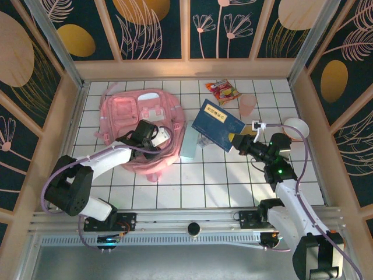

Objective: Pack books, pencil case, and school supplies into a backpack

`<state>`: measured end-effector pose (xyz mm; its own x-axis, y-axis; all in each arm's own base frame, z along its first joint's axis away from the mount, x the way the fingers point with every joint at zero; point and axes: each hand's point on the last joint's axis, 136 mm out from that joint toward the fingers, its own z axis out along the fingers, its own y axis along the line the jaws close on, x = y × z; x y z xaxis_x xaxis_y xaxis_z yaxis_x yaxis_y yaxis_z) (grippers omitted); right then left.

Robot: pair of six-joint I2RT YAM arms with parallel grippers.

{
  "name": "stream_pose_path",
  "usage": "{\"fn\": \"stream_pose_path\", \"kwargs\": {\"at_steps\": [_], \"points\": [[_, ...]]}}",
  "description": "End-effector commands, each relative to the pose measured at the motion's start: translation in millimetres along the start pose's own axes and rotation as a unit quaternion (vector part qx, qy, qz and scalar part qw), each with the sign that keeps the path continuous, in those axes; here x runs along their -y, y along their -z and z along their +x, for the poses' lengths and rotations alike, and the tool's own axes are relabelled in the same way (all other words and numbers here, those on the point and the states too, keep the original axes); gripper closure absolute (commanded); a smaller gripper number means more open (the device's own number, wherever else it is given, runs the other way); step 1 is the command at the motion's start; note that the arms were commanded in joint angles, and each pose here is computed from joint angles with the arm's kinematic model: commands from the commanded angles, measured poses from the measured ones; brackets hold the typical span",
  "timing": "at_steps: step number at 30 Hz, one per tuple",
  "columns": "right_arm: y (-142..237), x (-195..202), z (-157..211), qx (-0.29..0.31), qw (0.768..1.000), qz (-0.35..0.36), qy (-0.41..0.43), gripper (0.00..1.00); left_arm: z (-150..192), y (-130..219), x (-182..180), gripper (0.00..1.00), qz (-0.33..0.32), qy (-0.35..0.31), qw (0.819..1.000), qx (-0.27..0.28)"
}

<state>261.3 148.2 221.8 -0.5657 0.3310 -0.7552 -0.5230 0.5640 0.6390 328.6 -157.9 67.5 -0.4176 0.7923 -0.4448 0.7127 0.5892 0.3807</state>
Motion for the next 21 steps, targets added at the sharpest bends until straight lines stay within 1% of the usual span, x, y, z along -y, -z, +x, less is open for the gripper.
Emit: {"fn": "stream_pose_path", "kwargs": {"at_steps": [1, 3, 4, 8, 10, 13, 14, 17, 19, 21], "points": [[4.3, -19.8, -21.9, 0.024, 0.999, -0.017, 0.015, 1.00, -33.3, 27.4, -40.7, 0.75, -0.070, 0.046, 0.995, 0.052], [3.9, -14.9, -23.7, 0.026, 1.000, -0.001, -0.010, 1.00, -56.1, 51.1, -49.0, 0.94, -0.066, 0.063, 0.991, 0.095], [3.6, -12.4, -24.2, 0.024, 0.999, 0.008, -0.030, 1.00, -67.5, 64.9, -55.4, 1.00, -0.069, 0.076, 0.988, 0.116], [-0.4, -6.6, -22.1, 0.015, 0.992, 0.026, -0.125, 1.00, -100.8, 111.1, -76.7, 1.00, -0.080, 0.110, 0.974, 0.180], [-3.9, -9.8, -18.2, 0.013, 0.985, 0.023, -0.172, 1.00, -113.2, 124.9, -82.9, 1.00, -0.078, 0.126, 0.968, 0.201], [-11.1, -26.3, -12.8, 0.014, 0.978, 0.005, -0.208, 1.00, -126.1, 131.8, -87.5, 1.00, -0.068, 0.149, 0.963, 0.215], [-13.3, -27.7, -11.1, 0.017, 0.975, 0.011, -0.222, 1.00, -129.2, 132.6, -89.4, 1.00, -0.067, 0.156, 0.961, 0.218], [-22.8, -29.5, 4.4, 0.021, 0.958, 0.033, -0.285, 1.00, -140.6, 137.0, -97.7, 1.00, -0.067, 0.185, 0.953, 0.230], [-30.6, -33.6, 17.9, 0.024, 0.943, 0.037, -0.331, 1.00, -147.6, 140.2, -104.6, 1.00, -0.073, 0.201, 0.948, 0.237], [-38.5, -39.1, 31.0, 0.026, 0.932, 0.041, -0.359, 1.00, -150.8, 141.7, -111.6, 1.00, -0.084, 0.214, 0.944, 0.239]]}}
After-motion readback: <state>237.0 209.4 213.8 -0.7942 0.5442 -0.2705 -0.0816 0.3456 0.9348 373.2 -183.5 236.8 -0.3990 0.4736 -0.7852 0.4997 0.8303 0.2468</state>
